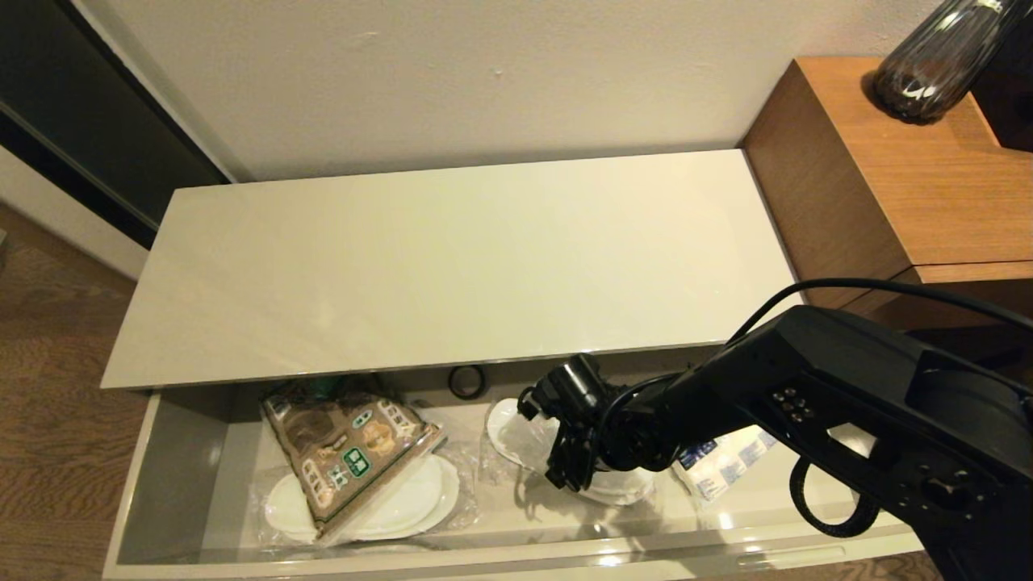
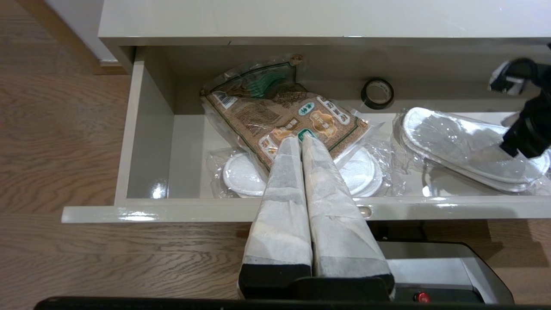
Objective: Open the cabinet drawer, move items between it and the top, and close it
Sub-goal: Take out the disposable slippers from the drawer
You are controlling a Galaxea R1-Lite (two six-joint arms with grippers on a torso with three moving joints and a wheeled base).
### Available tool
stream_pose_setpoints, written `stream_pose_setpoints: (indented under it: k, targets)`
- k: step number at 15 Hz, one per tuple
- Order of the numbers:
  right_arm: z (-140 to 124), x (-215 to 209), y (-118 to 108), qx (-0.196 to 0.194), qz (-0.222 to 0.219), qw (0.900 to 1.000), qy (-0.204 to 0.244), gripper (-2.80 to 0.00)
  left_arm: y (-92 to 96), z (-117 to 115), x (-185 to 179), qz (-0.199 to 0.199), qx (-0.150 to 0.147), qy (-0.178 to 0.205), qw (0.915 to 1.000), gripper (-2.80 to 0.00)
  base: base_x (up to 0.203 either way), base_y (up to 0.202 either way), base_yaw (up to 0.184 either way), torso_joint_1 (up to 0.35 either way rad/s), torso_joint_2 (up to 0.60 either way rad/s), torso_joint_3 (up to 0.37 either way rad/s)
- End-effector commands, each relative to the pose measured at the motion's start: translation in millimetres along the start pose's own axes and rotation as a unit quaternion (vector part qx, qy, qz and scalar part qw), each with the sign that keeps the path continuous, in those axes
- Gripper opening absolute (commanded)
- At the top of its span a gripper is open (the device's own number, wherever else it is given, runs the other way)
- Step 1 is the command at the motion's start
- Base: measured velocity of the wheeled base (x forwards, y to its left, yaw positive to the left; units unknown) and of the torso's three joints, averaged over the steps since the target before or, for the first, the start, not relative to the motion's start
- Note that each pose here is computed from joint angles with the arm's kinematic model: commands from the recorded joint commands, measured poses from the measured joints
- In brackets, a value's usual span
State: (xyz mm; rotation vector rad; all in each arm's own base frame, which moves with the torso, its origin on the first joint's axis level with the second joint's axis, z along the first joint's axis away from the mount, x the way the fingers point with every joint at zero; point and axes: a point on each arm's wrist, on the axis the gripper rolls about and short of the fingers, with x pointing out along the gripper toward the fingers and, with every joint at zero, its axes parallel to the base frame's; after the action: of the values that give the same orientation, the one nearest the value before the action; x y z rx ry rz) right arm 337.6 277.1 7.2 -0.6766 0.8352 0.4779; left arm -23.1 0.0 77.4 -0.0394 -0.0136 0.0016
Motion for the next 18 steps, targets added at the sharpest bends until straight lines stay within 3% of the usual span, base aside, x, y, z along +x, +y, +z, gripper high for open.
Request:
stream_pose_setpoints:
  k: [1,3,18]
  targets:
    - [-5,10,4,-0.002,-0.002,1.000,0.002,0.00,0.0,0,0,-0.001,0.000,0.001,1.0000,-2.80,0.000,0.000,0.000,0.000,0.00,0.000]
    - [-4,16,10,0.001,-0.007,1.000,-0.016,0.00,0.0,0,0,0.000,0.000,0.001,1.0000,-2.80,0.000,0.000,0.000,0.000,0.00,0.000]
    - [-2,21,24,0.015,-0.022,0.999,-0.022,0.00,0.0,0,0,0.000,0.000,0.001,1.0000,-2.80,0.000,0.000,0.000,0.000,0.00,0.000]
